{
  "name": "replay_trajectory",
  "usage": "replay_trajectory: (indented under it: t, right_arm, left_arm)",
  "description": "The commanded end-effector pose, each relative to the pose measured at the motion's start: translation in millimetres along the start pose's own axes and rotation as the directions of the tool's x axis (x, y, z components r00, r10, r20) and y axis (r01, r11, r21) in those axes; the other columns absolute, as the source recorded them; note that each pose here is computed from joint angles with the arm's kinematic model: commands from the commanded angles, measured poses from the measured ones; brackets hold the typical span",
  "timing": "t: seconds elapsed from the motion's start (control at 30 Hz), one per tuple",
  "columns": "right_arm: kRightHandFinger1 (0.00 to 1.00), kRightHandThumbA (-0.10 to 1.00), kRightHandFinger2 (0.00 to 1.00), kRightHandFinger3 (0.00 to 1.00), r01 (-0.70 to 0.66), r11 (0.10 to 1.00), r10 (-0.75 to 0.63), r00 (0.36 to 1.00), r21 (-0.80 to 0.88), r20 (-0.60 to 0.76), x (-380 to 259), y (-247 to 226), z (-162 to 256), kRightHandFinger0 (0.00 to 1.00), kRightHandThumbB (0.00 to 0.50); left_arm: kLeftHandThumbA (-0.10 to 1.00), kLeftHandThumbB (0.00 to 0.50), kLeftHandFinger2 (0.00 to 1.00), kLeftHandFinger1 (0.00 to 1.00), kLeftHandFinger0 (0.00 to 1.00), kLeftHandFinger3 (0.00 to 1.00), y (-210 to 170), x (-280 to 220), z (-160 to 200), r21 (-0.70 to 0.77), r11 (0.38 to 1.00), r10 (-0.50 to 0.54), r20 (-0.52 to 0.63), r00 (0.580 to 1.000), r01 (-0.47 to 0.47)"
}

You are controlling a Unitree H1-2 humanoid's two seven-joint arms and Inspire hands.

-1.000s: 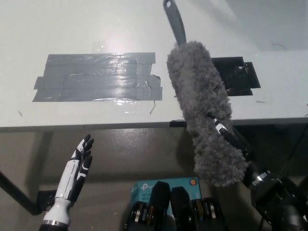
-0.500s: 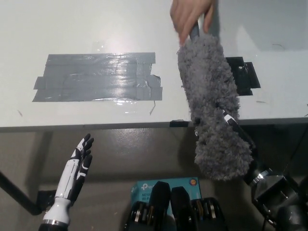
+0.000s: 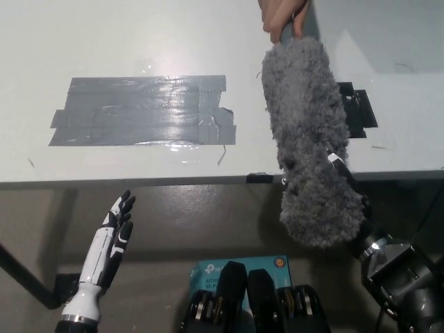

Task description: A grey duster is kept infront of the robot in the middle of the table and the robot extends its right arm to grab the duster, picks it up and hands it to a person

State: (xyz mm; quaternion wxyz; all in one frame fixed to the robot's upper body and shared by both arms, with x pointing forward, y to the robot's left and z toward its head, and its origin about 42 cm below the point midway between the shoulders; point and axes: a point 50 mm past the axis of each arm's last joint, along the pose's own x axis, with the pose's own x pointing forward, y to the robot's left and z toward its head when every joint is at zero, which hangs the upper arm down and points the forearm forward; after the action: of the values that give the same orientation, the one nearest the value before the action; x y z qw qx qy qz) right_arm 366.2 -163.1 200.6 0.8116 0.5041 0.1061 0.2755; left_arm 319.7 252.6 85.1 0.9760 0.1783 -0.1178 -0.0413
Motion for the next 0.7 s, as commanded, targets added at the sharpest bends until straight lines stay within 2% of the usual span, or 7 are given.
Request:
replay_trajectory:
  t: [0.0, 0.03, 0.13, 0.23, 0.33, 0.5, 0.67]
  right_arm:
    - [1.0, 0.56, 1.0, 1.0, -0.21, 0.977, 0.208, 0.977, -0.035, -0.044, -2, 19, 2, 1.0, 0.355]
    - [1.0, 0.74, 1.0, 1.0, -0.254, 0.962, 0.25, 0.967, -0.097, -0.058, -4, 20, 1, 1.0, 0.405]
    - [1.0, 0.89, 1.0, 1.0, -0.282, 0.941, 0.274, 0.959, -0.189, -0.066, -6, 21, 2, 1.0, 0.454]
    - [1.0, 0.91, 1.0, 1.0, -0.292, 0.931, 0.286, 0.957, -0.219, -0.059, -8, 21, 5, 1.0, 0.48]
    - [1.0, 0.99, 1.0, 1.0, -0.286, 0.912, 0.284, 0.957, -0.293, -0.049, -11, 20, 10, 1.0, 0.495]
    - [1.0, 0.97, 1.0, 1.0, -0.249, 0.893, 0.257, 0.966, -0.374, -0.03, -18, 12, 13, 1.0, 0.47]
    - [1.0, 1.0, 1.0, 1.0, -0.178, 0.896, 0.192, 0.981, -0.406, -0.006, -42, -19, 12, 1.0, 0.432]
  left_arm:
    - [1.0, 0.243, 1.0, 1.0, 1.0, 1.0, 9, 10, 14, 0.026, 0.999, 0.023, 0.083, 0.996, -0.025]
    - [1.0, 0.243, 1.0, 1.0, 1.0, 1.0, 9, 10, 15, 0.022, 0.999, 0.023, 0.079, 0.997, -0.025]
    - [1.0, 0.244, 1.0, 1.0, 1.0, 1.0, 10, 11, 16, 0.026, 0.999, 0.021, 0.076, 0.997, -0.023]
    - [1.0, 0.243, 1.0, 1.0, 1.0, 1.0, 10, 12, 17, 0.029, 0.999, 0.02, 0.082, 0.996, -0.022]
    - [1.0, 0.243, 1.0, 1.0, 1.0, 1.0, 9, 13, 17, 0.028, 0.999, 0.017, 0.083, 0.996, -0.019]
    - [1.0, 0.232, 1.0, 1.0, 1.0, 1.0, 9, 13, 17, 0.031, 0.999, 0.02, 0.098, 0.995, -0.023]
    - [1.0, 0.226, 1.0, 1.0, 1.0, 1.0, 10, 12, 13, 0.022, 0.999, 0.021, 0.104, 0.994, -0.024]
